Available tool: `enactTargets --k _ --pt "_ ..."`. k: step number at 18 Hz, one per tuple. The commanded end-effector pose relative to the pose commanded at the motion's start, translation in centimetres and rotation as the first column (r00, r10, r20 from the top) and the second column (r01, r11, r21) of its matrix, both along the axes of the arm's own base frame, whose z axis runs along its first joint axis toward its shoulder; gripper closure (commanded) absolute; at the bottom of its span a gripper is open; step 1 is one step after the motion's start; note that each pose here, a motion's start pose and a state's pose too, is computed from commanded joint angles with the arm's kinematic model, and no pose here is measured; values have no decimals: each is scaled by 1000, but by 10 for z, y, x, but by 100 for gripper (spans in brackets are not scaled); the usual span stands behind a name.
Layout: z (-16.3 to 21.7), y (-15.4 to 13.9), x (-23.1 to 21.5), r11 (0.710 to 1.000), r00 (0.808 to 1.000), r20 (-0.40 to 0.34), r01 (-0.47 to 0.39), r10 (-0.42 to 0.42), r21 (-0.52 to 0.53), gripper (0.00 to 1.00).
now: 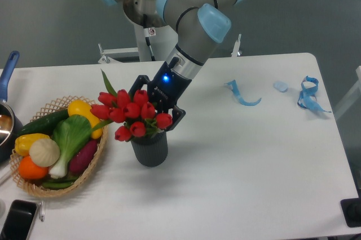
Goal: Pick up the flowers from the vase
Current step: 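Lower the gripper around the tulip stems and close on them, then lift the gripped tulip bunch straight up out of the vase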
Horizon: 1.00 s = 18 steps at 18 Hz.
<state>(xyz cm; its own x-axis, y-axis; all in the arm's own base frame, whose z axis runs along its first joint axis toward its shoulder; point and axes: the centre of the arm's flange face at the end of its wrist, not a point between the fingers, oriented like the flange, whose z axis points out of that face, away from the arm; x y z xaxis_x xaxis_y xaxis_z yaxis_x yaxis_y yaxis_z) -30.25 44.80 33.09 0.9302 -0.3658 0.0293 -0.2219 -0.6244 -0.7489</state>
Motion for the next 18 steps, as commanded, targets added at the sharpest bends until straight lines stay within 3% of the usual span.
enactTargets --k 6,18 --pt "3 -1 0 1000 1000 -6 -1 2 4 45" --pt "38 -16 3 996 1000 -1 -21 21 89 45"
